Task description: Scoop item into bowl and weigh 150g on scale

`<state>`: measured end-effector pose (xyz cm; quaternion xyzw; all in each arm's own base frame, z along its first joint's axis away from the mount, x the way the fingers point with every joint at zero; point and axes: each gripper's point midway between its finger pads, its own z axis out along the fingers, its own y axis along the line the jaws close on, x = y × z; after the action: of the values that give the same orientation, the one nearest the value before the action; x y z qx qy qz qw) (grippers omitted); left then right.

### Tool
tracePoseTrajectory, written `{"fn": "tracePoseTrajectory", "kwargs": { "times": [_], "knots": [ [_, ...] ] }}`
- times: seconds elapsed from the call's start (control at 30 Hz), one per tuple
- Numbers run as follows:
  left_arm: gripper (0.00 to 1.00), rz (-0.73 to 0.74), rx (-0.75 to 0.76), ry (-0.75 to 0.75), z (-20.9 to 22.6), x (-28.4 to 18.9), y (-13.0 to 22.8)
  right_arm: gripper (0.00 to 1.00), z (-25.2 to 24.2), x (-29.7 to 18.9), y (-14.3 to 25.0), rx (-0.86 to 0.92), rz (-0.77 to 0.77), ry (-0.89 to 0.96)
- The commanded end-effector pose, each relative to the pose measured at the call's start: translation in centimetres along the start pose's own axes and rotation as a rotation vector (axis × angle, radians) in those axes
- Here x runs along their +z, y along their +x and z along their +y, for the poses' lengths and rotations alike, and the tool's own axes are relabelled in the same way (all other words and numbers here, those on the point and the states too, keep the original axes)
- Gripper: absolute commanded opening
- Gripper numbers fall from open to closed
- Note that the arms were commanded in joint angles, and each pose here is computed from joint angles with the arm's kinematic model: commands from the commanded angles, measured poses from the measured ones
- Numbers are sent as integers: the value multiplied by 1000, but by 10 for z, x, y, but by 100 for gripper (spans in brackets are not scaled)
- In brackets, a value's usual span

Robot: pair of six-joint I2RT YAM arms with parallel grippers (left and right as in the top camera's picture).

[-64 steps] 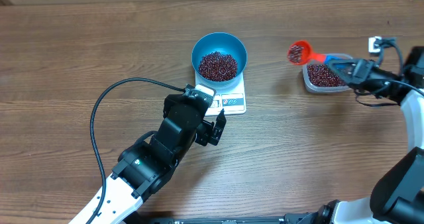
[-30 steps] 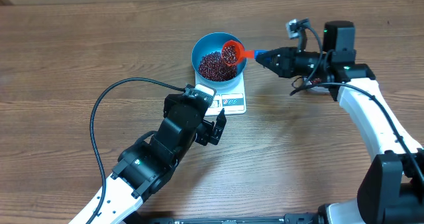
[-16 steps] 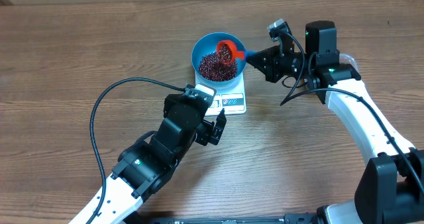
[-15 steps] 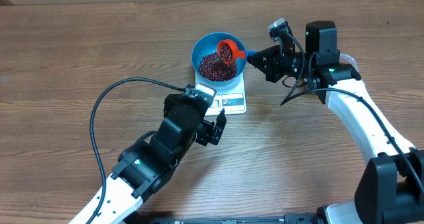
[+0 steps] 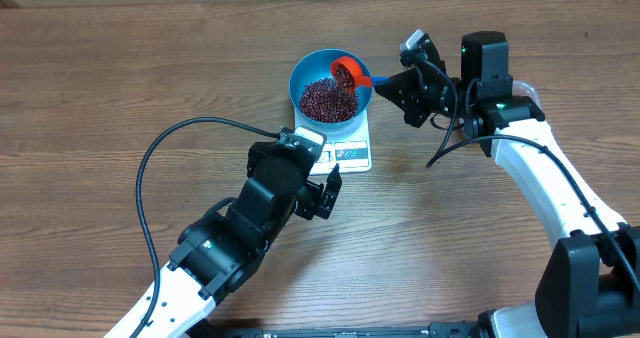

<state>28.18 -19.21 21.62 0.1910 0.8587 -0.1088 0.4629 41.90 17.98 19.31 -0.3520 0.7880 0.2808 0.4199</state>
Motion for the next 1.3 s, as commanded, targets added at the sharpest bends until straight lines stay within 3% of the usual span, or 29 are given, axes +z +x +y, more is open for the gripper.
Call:
{"fn": "tracePoseTrajectory", "kwargs": {
  "times": [0.0,1.27],
  "knots": [
    [100,-24,-11,8,0,-5,-7,4,-2,1,4,-56,7,5],
    [100,-27,-11,1,1,-5,-7,4,0,1,10,-33,30,-4]
  ]
}}
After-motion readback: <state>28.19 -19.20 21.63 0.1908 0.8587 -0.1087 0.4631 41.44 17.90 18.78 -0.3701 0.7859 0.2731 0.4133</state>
